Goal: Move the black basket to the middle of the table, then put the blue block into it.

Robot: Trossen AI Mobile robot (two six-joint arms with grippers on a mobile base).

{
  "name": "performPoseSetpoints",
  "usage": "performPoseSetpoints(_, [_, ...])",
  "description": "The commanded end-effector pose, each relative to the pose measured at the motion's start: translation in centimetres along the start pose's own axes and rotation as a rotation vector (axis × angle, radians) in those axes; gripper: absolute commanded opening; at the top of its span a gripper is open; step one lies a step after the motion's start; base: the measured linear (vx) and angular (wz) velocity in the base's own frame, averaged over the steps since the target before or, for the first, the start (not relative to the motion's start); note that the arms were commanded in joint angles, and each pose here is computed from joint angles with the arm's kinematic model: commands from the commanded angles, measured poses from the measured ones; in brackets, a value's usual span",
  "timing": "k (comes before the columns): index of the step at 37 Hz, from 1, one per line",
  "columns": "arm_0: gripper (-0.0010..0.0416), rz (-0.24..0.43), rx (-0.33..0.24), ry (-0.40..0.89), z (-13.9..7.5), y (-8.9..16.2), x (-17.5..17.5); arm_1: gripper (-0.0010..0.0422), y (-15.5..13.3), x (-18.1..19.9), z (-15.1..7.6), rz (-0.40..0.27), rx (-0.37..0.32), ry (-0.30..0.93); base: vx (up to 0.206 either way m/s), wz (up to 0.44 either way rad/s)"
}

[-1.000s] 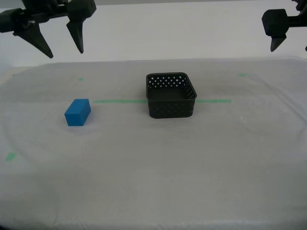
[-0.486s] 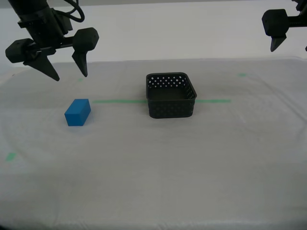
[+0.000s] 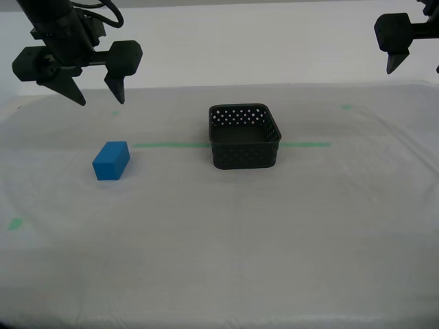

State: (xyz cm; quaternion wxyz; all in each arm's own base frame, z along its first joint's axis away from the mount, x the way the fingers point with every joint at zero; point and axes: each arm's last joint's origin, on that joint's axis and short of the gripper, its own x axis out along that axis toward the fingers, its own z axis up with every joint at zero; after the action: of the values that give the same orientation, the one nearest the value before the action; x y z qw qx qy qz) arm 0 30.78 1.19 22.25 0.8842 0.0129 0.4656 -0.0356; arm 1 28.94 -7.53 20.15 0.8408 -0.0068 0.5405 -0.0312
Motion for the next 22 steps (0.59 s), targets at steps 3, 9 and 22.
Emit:
performPoseSetpoints(3, [0.0399, -0.002, 0.002, -0.003, 0.0, 0.0, 0.0, 0.0339, 0.1, 0.3, -0.1, 0.053, 0.005, -0.027, 0.000, 0.000])
performPoseSetpoints(9, [0.0398, -0.002, 0.002, -0.003, 0.0, 0.0, 0.0, 0.0338, 0.4, 1.8, -1.6, 0.065, 0.004, -0.034, 0.000, 0.000])
performPoseSetpoints(22, [0.0399, -0.002, 0.002, -0.003, 0.0, 0.0, 0.0, 0.0339, 0.8, 4.0, -4.1, 0.047, 0.002, -0.078, 0.000, 0.000])
